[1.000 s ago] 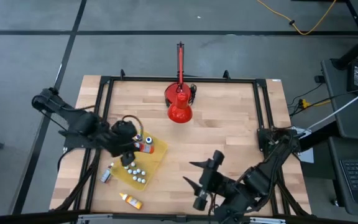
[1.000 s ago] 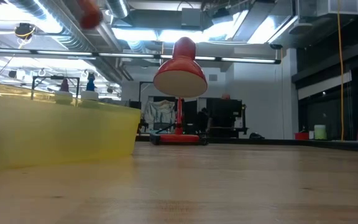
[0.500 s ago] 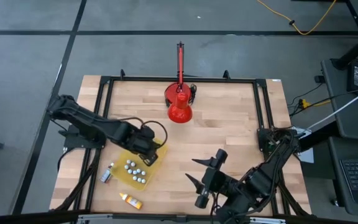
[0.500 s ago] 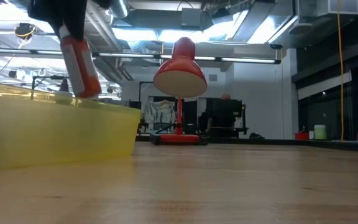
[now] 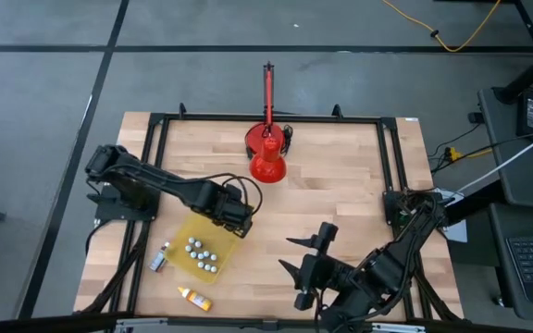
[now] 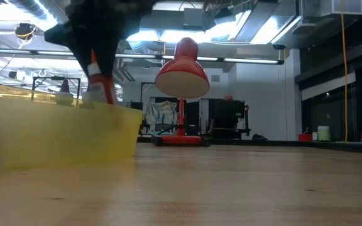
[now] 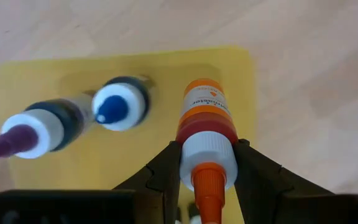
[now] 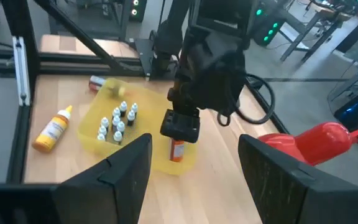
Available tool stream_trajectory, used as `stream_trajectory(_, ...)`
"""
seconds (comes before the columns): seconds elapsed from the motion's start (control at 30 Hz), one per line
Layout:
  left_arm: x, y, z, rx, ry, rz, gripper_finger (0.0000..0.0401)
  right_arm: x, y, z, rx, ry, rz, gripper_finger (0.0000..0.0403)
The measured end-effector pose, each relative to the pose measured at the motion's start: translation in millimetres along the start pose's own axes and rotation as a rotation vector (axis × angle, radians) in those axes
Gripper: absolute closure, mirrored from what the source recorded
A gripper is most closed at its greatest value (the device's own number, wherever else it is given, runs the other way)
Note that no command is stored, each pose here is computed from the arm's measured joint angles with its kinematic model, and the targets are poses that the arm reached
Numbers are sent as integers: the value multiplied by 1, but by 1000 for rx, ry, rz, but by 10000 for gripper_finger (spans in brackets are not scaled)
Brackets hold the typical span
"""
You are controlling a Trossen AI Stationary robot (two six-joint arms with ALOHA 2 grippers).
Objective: Pick & Place food coloring
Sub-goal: Put the large orange food coloring bottle into the yellow bin, then put the large yellow food coloring bottle into the yellow bin
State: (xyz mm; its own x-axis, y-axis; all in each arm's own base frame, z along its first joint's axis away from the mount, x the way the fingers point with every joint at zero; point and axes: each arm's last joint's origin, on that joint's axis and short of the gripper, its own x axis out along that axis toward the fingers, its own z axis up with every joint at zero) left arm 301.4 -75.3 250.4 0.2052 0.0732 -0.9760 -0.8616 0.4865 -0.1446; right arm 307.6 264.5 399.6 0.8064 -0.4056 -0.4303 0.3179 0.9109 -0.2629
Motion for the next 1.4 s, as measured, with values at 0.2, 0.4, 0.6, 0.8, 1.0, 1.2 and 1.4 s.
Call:
stream_trajectory(0.2, 18, 0, 14, -15, 41, 52, 287, 0, -1, -4, -40, 37, 12, 162)
stream_trajectory(0.4, 25, 1, 22, -5, 50, 67, 287, -1, -3, -6, -67, 49, 4, 162)
stream_trajectory(0.6, 25, 2, 26, 18, 85, 44, 248, -1, -3, -6, -77, 54, 1, 162)
stream_trajectory(0.8, 25, 4, 30, 9, 93, 40, 186, -1, -3, -6, -72, 54, 1, 162)
stream_trajectory(1.0, 17, 5, 32, 11, 78, 5, 169, 1, -3, -5, -58, 49, 2, 162)
stream_trajectory(1.2, -8, 5, 30, 53, -44, -91, 173, 8, -5, 0, 43, 47, 5, 162)
stream_trajectory(1.4, -44, 12, 22, 63, -119, -234, 171, 19, -9, 2, 43, 120, 81, 162)
